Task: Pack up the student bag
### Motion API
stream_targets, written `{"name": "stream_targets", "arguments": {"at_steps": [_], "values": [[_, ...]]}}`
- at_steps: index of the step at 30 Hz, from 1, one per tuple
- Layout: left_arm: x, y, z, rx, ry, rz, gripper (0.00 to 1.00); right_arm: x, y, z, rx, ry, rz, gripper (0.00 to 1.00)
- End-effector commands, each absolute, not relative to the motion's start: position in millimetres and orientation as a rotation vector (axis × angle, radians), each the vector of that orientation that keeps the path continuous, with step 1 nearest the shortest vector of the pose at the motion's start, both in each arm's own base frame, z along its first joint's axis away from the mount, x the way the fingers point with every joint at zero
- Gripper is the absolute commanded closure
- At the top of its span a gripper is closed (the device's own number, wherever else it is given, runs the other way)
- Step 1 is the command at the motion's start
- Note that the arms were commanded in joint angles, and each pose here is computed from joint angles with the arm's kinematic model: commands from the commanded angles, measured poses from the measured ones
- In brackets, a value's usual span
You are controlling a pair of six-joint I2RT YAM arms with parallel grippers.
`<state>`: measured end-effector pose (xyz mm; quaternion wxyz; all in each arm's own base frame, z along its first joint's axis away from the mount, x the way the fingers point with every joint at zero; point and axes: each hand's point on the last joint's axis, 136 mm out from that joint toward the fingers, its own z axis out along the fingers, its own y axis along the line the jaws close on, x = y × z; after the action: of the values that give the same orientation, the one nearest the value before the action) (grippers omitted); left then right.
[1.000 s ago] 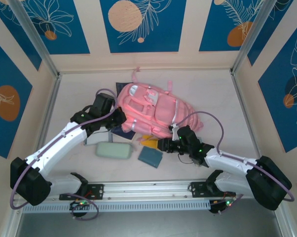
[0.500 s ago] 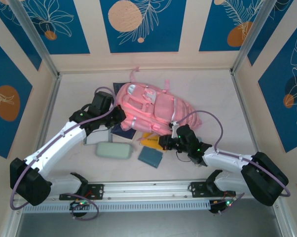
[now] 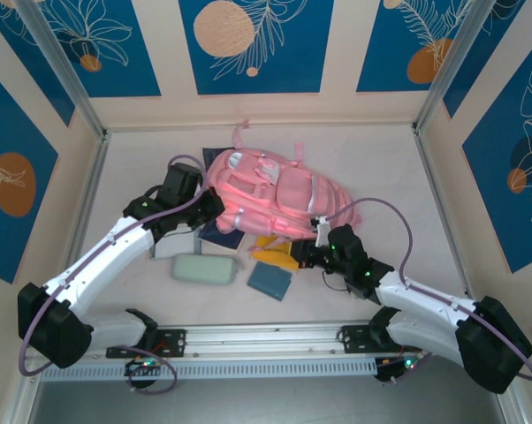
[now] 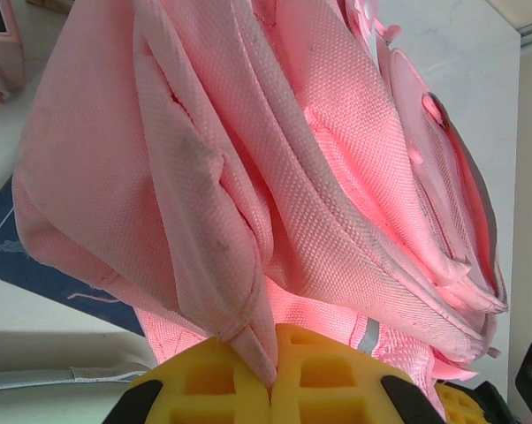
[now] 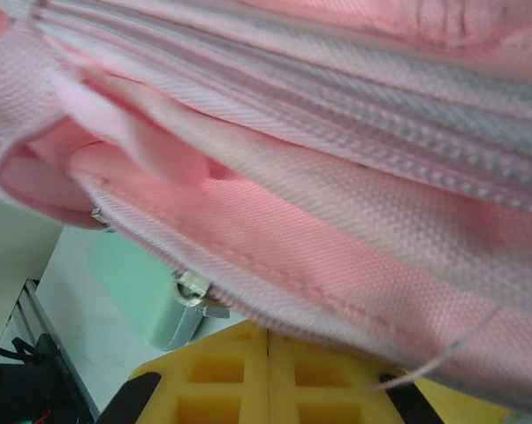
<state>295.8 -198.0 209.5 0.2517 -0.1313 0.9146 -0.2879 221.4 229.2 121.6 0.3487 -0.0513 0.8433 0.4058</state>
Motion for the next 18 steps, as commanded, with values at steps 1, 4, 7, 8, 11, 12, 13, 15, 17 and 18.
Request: {"name": "stream_targets", "arguments": {"at_steps": [1,4,7,8,11,12,13,15,17,18], "values": [[303.0,-203.8,237.2,-0.347,2.389,-0.893,1.00,225.5,228.1,144.1,-0.187,2.011,1.076,0.83],[304.3,-211.6,248.8,-0.348,2.365,-0.964,1.00,228.3,225.9,150.5,-0.226,1.937,1.035,0.66],[306.9,-215.0,261.6,-0.355,2.345,-0.998,1.00,228.5,225.1,155.0,-0.287,1.894,0.985,0.55],[307.2,-216.2,265.0,-0.356,2.342,-1.007,1.00,226.4,225.4,157.1,-0.305,1.879,0.988,0.52],[308.8,-218.3,276.5,-0.375,2.332,-1.032,1.00,225.5,214.7,158.0,-0.251,1.872,0.990,0.34],[308.7,-219.1,280.4,-0.379,2.329,-1.041,1.00,226.6,207.8,156.5,-0.197,1.891,1.006,0.31],[308.9,-219.5,282.2,-0.389,2.331,-1.047,1.00,225.6,203.8,156.6,-0.169,1.898,1.039,0.31],[309.6,-219.8,285.6,-0.404,2.333,-1.052,1.00,226.3,194.5,153.3,-0.092,1.937,1.082,0.31],[310.1,-220.9,287.2,-0.413,2.342,-1.057,1.00,223.9,189.2,151.8,-0.047,1.966,1.146,0.30],[310.4,-221.8,287.3,-0.418,2.349,-1.059,1.00,222.2,187.7,151.9,-0.034,1.968,1.188,0.30]]}}
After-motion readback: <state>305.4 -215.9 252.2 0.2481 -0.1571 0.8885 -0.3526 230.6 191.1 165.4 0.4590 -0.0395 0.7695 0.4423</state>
